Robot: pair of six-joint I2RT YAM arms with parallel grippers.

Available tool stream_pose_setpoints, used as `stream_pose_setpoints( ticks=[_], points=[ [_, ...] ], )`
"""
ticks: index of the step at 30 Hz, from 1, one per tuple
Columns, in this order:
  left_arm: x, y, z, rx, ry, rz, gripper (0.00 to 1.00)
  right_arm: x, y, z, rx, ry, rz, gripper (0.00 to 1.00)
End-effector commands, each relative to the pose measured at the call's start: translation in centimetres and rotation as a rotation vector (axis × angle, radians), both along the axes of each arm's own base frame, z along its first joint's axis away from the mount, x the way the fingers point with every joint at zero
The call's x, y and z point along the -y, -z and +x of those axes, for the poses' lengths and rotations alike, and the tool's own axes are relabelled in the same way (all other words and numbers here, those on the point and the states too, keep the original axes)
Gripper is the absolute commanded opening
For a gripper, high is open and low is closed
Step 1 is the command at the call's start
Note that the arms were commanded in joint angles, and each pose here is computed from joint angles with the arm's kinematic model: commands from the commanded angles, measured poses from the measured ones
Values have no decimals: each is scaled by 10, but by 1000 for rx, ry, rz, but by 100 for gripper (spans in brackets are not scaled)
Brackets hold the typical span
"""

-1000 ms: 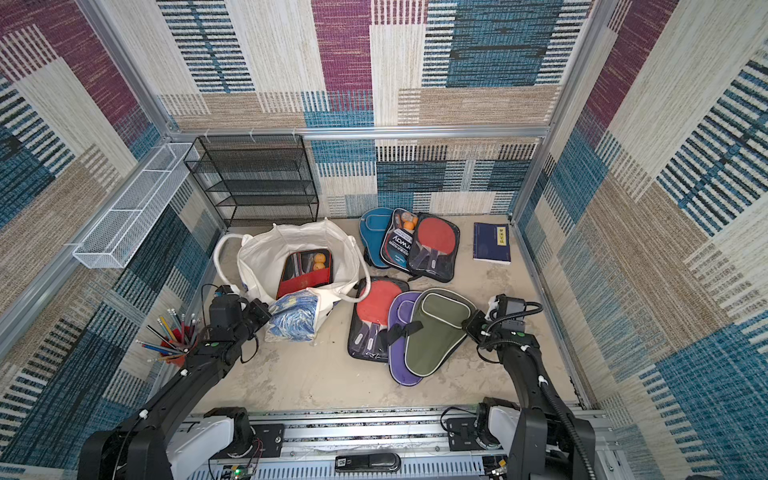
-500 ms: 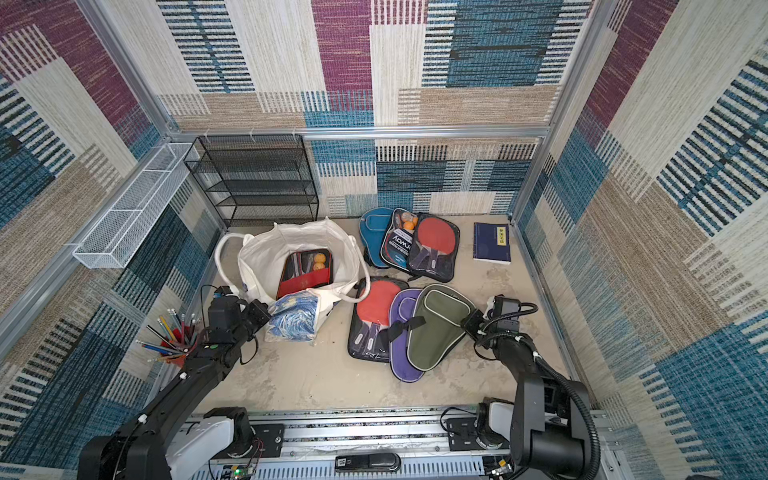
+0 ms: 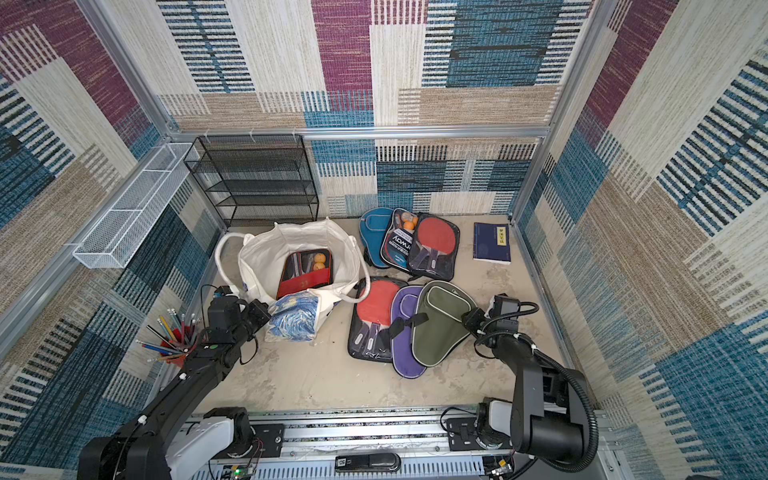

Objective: Remove the ping pong set from the canvas bag
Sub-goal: Place the ping pong set at the ping pong set, then adjust the canvas bag at the center of the board.

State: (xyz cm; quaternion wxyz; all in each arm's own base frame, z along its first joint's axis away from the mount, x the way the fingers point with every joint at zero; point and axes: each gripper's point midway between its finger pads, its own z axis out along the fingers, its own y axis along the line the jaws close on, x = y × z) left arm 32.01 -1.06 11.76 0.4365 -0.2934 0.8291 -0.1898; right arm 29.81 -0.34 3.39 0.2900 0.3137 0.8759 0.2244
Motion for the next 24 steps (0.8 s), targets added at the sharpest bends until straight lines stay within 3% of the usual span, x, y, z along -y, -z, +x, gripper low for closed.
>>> stream_pose_setpoints(
  ticks=[1,7,9,17,24],
  points=[
    [-3,-2,0,3,-25,-4,0,2,0,-1,10,-6,-28,56],
    [-2,-10,2,20,-20,-8,0,7,-20,3,54,0,-67,87],
    [-2,-11,2,23,-19,-9,0,10,-31,4,76,6,-90,93],
    [6,-11,1,39,16,-42,0,4,-103,21,262,-57,-135,100],
    [23,-8,-1,67,107,-86,0,-69,-186,47,459,-282,-164,100]
  ],
)
